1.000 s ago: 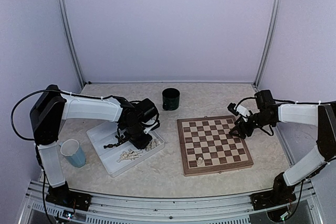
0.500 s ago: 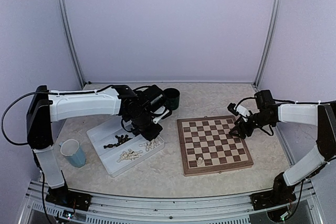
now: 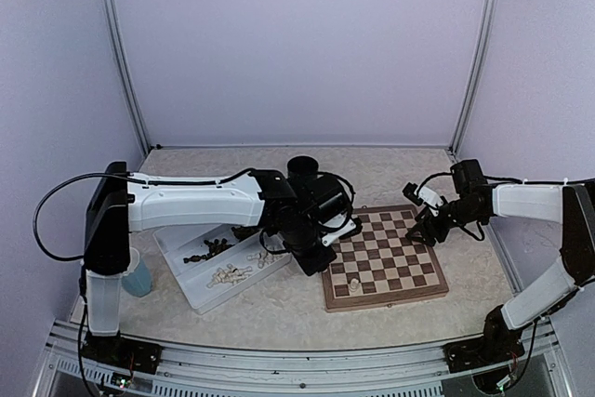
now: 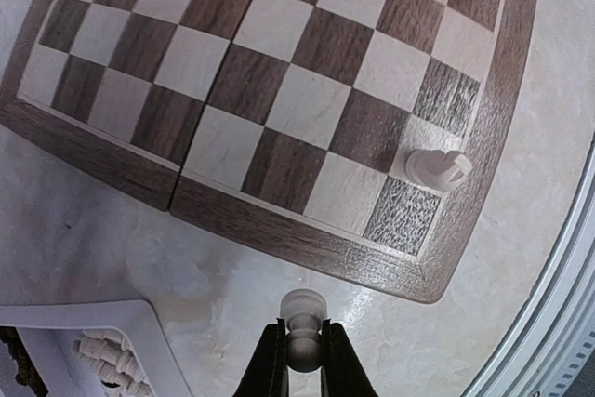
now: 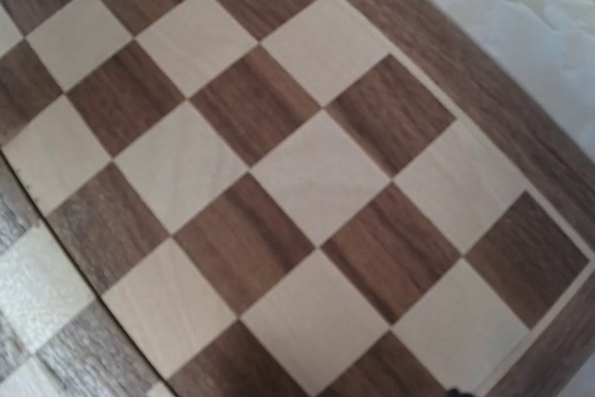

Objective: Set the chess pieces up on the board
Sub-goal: Place the pawn on a2.

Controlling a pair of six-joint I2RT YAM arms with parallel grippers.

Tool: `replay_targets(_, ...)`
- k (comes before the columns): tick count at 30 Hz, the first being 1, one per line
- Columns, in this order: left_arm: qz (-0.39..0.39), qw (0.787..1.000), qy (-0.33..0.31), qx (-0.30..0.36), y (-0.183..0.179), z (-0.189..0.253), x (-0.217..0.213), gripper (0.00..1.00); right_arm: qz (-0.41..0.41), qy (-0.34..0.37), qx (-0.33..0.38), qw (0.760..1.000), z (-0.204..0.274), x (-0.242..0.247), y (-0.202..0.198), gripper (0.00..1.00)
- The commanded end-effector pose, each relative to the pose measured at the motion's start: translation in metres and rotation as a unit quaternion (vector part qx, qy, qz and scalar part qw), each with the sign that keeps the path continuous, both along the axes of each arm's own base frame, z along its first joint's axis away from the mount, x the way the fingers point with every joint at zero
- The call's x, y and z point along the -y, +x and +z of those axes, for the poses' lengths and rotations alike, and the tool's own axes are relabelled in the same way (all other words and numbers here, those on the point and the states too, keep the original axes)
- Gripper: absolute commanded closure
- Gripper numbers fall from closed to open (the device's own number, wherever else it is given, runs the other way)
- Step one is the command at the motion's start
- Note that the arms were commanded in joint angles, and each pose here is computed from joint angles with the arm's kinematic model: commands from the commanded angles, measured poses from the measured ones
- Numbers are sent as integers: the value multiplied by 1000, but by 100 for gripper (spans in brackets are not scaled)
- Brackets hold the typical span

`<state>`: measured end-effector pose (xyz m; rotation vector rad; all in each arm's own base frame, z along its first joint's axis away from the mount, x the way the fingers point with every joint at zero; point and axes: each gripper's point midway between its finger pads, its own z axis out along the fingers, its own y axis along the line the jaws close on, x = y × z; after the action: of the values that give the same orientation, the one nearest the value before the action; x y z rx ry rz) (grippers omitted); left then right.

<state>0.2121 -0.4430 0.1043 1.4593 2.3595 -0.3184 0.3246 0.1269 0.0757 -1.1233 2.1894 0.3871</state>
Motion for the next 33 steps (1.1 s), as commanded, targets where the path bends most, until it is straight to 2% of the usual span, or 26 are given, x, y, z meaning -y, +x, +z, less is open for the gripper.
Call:
replay_targets(1,-31,999,7,-11,-9,-15,12,94,7,0,7,1000,6,-2,2,32)
replay_targets(12,-41,998,-4,-37,-17,-35,34,94,8,-3,8,1000,6,-2,1,32)
replay_targets(33,-19,999,2,-29,-10,-53,43,90,8,-6,5,1000,4,-1,0,32)
